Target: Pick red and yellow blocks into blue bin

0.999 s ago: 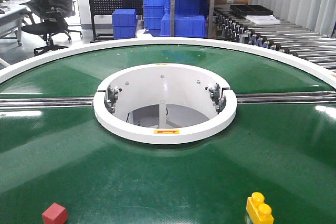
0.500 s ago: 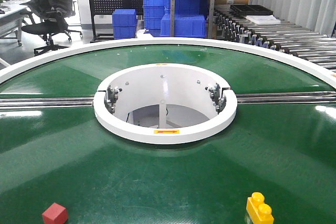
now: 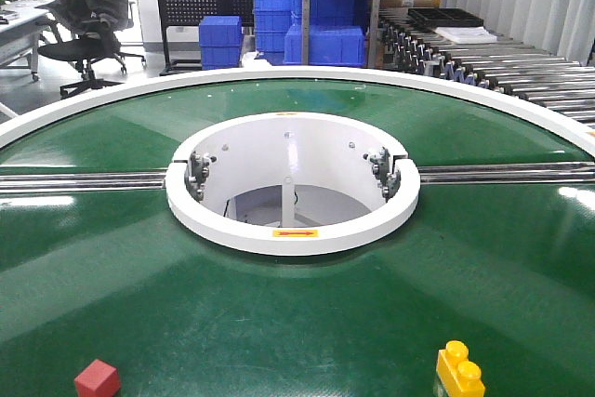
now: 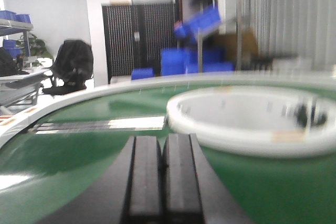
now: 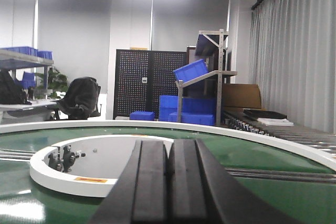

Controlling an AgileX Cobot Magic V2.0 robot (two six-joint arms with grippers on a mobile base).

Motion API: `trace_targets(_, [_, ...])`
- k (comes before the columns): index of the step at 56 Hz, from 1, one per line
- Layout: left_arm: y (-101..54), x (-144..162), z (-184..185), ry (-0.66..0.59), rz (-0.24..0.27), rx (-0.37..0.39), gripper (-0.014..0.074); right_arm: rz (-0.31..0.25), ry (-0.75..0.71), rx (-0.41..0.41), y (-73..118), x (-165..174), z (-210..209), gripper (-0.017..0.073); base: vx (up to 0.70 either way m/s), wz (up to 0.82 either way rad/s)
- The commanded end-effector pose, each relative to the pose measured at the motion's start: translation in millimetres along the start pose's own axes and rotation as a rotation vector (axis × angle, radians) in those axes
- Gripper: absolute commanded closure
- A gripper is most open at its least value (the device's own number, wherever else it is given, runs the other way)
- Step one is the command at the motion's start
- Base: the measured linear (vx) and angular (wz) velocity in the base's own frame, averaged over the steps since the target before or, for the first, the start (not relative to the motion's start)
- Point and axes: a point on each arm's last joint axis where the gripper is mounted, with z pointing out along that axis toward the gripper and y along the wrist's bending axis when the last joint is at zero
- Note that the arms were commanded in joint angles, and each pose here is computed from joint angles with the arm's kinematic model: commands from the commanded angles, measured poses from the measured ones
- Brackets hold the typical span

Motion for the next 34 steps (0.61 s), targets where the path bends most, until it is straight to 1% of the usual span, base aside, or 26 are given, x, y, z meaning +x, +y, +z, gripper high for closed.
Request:
trace_targets(1, [1.3,-37.8,-3.1,-0.229,-0.159,-0.01,0.0591,0.033,-0.141,0.014,-2.8,-34.0,0.6,0.0569,0.0,0.0])
trace_targets(2, [0.8,-41.5,-3.2,-0.231,-0.166,-0.005,0.0591,0.022,-0.155,0.015,-3.1,-42.1,0.8,0.0569,0.0,0.0])
trace_targets(5, [-1.9,-61.3,-3.9,-0.244,-0.163,0.01,0.0591,-0.036,-0.17,0.014,-4.1,-68.4,2.0,0.0569,0.0,0.0])
trace_targets(9, [-6.4,-101.6,-2.2,-0.265,-0.166,0.032,0.0591,-0.096,-0.139,0.01,-5.2,-100.3,8.8,0.0569,0.0,0.0])
trace_targets(11, [-8.4,-120.5,1.4,-0.271,-0.159,0.038,0.0591,-0.121,-0.135,0.008,-6.1,-122.2,14.0,0.0569,0.0,-0.01])
trace_targets(13, [-10.4,-139.4,7.3,-0.274,-0.135,0.041,0.0591,-0.134,-0.112,0.004,-6.7,-138.3,22.7,0.0569,0.0,-0.01])
trace_targets(16, [-13.8,-166.9,22.5,-0.26,-0.066,0.04,0.0591,-0.147,-0.067,-0.005,-7.4,-157.9,38.7,0.0569,0.0,0.0])
trace_targets(17, [-14.7,-171.2,31.0,-0.236,-0.04,0.038,0.0591,-0.147,-0.057,-0.007,-7.7,-166.2,46.6,0.0569,0.0,0.0])
trace_targets(18, [-15.7,-181.2,35.1,-0.242,-0.026,0.039,0.0591,-0.147,-0.039,-0.01,-7.9,-173.0,55.4,0.0569,0.0,0.0])
trace_targets(19, [-16.6,-184.0,44.6,-0.212,-0.011,0.038,0.0591,-0.146,-0.026,-0.013,-8.0,-177.0,61.5,0.0569,0.0,0.0])
trace_targets(20, [-17.5,-192.7,49.5,-0.213,-0.003,0.039,0.0591,-0.147,-0.007,-0.016,-8.1,-182.5,70.8,0.0569,0.0,0.0])
trace_targets(23, [-19.6,-200.1,75.6,-0.141,0.025,0.04,0.0591,-0.147,0.043,-0.024,-8.2,-192.7,97.2,0.0569,0.0,0.0])
trace_targets(26, [-21.3,-205.6,97.2,-0.089,0.029,0.042,0.0591,-0.142,0.084,-0.031,-8.1,-197.1,122.9,0.0569,0.0,0.0])
trace_targets(29, [-22.0,-201.5,123.8,-0.027,0.029,0.04,0.0591,-0.135,0.118,-0.035,-7.7,-196.5,146.6,0.0569,0.0,0.0])
trace_targets(34, [-21.7,-186.0,153.6,0.044,0.03,0.032,0.0591,-0.115,0.186,-0.042,-6.7,-184.9,178.5,0.0569,0.0,0.0])
